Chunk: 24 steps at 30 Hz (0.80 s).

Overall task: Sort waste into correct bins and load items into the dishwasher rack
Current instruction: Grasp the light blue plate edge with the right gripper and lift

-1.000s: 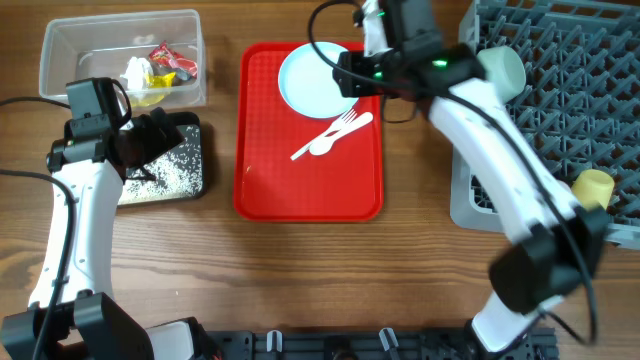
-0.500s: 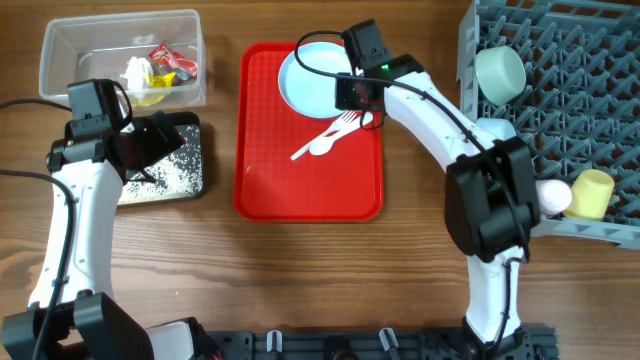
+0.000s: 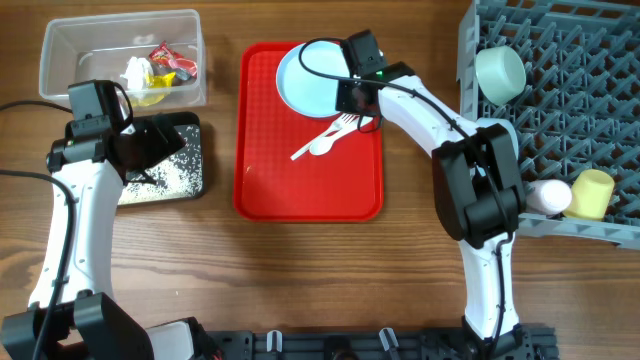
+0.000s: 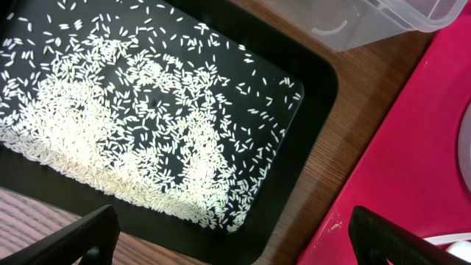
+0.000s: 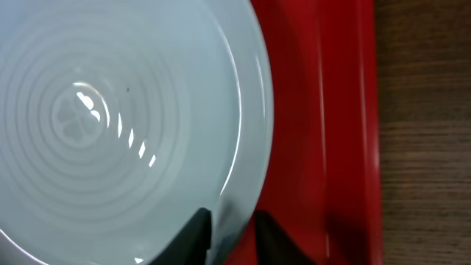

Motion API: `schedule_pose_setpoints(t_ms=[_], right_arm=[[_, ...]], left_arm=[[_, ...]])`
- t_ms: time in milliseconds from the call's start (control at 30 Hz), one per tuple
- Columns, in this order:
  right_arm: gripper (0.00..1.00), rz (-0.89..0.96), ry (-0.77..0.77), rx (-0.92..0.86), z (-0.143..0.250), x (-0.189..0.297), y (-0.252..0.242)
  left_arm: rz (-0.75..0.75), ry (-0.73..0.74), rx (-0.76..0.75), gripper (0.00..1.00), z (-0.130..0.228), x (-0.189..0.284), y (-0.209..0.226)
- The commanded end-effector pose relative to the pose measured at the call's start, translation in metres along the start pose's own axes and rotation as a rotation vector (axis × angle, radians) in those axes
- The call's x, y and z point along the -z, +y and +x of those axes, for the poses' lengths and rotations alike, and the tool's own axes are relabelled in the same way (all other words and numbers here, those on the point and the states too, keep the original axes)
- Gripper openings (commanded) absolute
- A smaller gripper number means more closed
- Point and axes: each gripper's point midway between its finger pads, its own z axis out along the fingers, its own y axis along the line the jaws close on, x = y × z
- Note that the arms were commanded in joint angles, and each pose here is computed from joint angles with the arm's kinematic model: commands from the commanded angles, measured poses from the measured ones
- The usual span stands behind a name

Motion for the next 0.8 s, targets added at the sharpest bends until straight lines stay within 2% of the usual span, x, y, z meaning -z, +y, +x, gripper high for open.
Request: schedule_pose_setpoints(t_ms=[0,133,300,433,600,767], right_arm=[[0.11,0.029,0.004,-0.028,0.001,-0.011,-0.013],[0.05,0.022,-0.011,-0.028,-0.003,-0.011,-0.012],[0.04,-0.004,-0.032,0.043,-0.009,-0.011,-0.006],[0.04,-0.012,-0.067,0.033,-0.024,0.007,-0.010],[0.04,-0.016,-0.208,0.102,-0.071,0.073,-0.023],[0.05,0.136,-0.383,0.181,-0.112,0.163,-0.061]], left_arm=[[0.011,0.013,0.010,1.00,0.002,-0.002,-0.002],[0.015,0.014,0.011,1.00,0.002,-0.002,-0.002],[0.026,0.026,0.011,1.00,0.004,-0.002,-0.004],[0.023,0.034,0.011,1.00,0.006,-0.002,-0.003],[0.021,0.037,0.011,1.00,0.007,-0.002,-0.003],[0.021,0.037,0.011,1.00,0.007,-0.002,-0.003]])
